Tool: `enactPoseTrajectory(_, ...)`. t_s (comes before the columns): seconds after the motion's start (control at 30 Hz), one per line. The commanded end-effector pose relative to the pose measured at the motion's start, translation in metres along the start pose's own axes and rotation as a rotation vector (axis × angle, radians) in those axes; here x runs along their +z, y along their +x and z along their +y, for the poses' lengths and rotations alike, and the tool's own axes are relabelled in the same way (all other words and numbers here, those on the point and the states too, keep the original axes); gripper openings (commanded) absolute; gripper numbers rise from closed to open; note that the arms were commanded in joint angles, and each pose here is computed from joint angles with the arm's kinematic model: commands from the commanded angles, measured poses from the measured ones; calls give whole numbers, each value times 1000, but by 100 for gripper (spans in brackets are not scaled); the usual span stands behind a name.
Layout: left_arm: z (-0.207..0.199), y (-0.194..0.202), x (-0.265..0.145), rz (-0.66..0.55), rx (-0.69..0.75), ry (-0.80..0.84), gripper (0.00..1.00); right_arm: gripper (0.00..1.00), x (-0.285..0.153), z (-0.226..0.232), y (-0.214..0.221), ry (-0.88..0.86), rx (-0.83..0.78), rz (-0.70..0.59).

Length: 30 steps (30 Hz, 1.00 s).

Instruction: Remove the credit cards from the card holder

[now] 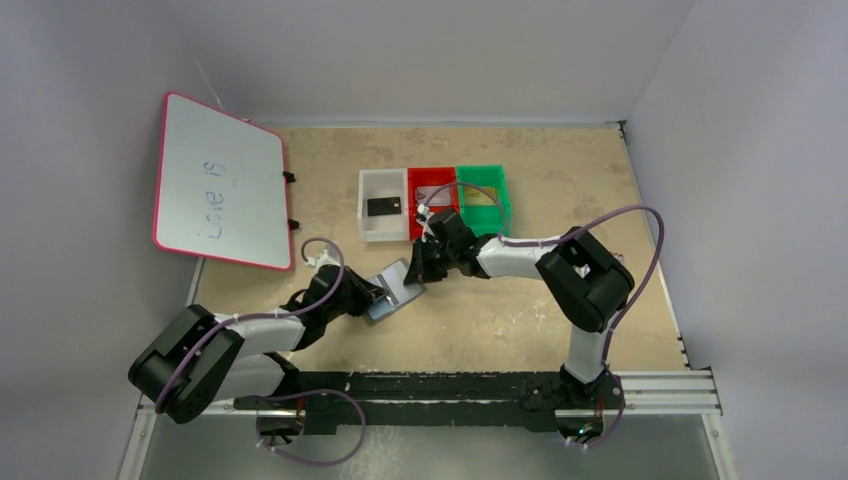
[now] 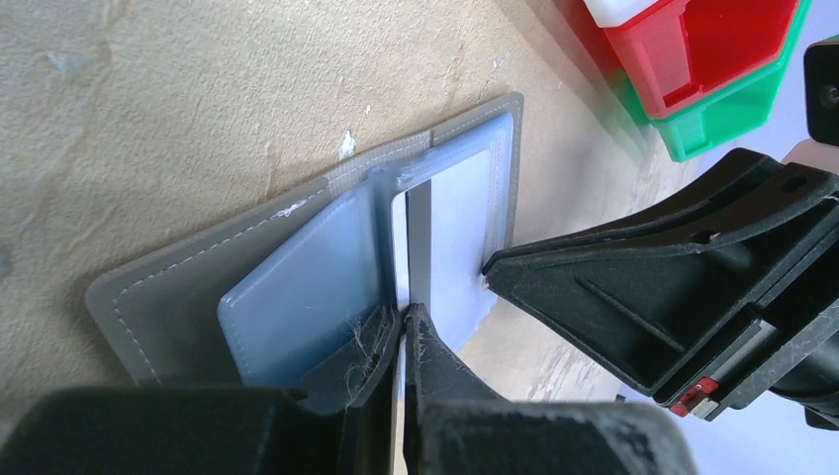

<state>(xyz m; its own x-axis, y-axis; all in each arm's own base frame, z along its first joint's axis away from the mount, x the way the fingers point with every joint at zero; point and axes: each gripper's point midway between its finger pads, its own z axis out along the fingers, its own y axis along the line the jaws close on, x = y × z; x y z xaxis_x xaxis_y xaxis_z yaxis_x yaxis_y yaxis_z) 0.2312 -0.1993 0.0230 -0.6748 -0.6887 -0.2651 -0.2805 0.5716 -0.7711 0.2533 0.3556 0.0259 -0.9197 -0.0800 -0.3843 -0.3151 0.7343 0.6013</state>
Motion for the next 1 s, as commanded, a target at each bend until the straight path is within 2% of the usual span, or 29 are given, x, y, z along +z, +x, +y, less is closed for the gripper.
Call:
enactPoseTrajectory(0.0,21,2,-2,-1,47,-77,0,10,0,-24,13,120,30,32)
enactPoseTrajectory(0.57,34,0,-11,-18,59,-119,0,9,2,-29,16,141,54,38)
enactPoseTrajectory(0.8,24,-1,-6,-16,60,-92,0,12,-9,7,-11,17,-22,-36)
enactPoseTrajectory(0.97,18,-2,-2,-15,56,-74,0,14,-19,27,-13,-57,-68,-34)
